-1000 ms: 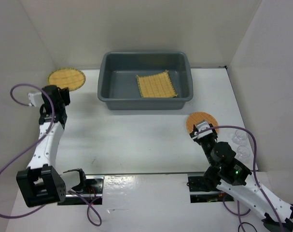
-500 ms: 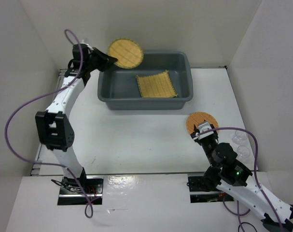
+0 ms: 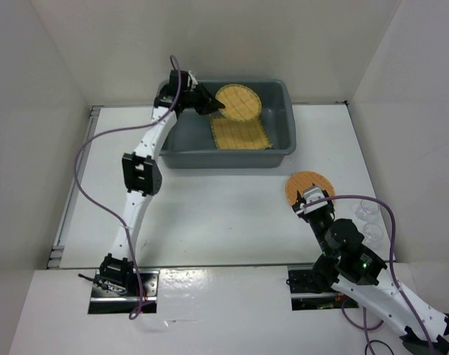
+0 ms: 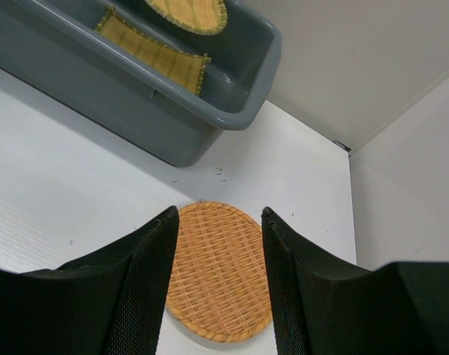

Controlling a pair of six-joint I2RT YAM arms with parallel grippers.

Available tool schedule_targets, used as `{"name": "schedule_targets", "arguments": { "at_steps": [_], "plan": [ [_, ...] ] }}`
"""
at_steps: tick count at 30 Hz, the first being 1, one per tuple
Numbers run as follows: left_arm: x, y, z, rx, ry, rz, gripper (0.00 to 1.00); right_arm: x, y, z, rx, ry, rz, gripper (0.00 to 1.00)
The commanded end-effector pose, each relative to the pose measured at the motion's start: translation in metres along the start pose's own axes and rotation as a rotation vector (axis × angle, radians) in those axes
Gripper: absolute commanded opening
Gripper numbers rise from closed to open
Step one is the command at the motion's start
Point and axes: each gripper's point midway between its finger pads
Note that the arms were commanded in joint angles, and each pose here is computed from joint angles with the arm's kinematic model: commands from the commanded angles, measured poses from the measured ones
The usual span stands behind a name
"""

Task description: Place the mixed dishes into the plastic bin

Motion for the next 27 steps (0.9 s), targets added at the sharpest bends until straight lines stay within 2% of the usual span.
{"name": "schedule_targets", "arguments": {
  "at_steps": [1,4,10,14,15,18,19,22,23,25,26,27],
  "plan": [
    [-0.019,0.005,-0.012,-0.103,-0.052,0.112,0.00,0.004,0.000,-0.001,-0.011,0.014,-0.024,0.54],
    [-0.016,0.016,0.005,-0.070,-0.082,0.084,0.00,0.004,0.000,-0.001,-0.011,0.014,-0.024,0.54],
    [-0.038,0.037,0.042,-0.025,-0.133,0.146,0.00,0.004,0.000,-0.001,-0.011,0.014,-0.024,0.54],
    [-0.044,0.042,0.047,-0.009,-0.131,0.154,0.02,0.003,0.001,0.000,-0.008,0.009,-0.017,0.54],
    [-0.044,0.044,0.048,-0.023,-0.124,0.157,0.09,0.003,0.001,0.000,-0.008,0.009,-0.017,0.54],
    [-0.037,0.042,0.050,-0.028,-0.121,0.143,0.19,0.002,0.002,0.001,-0.005,0.003,-0.010,0.54],
    [-0.036,0.039,0.045,-0.034,-0.115,0.139,0.30,0.002,0.002,0.001,-0.005,0.003,-0.010,0.54],
    [-0.027,0.031,0.035,-0.046,-0.106,0.122,0.37,0.001,0.003,0.002,-0.002,-0.002,-0.003,0.53],
    [-0.018,0.025,0.033,-0.044,-0.102,0.096,0.49,0.001,0.003,0.002,-0.002,-0.002,-0.003,0.53],
    [-0.006,0.013,0.014,-0.041,-0.052,0.037,0.89,-0.002,0.004,0.004,0.005,-0.013,0.012,0.53],
    [-0.003,0.008,0.009,-0.029,-0.044,0.021,0.97,-0.002,0.004,0.004,0.005,-0.013,0.012,0.53],
    [0.003,-0.001,0.010,-0.006,-0.037,0.005,0.98,-0.003,0.005,0.007,0.017,-0.018,0.015,0.53]
  ]
}}
Point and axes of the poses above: each gripper's point midway between its finger pads, its own y axis out along the fingers, its own z axis along the line the jaws close on, x = y × z, and after that the axes turned 2 degrees about y, right-handed
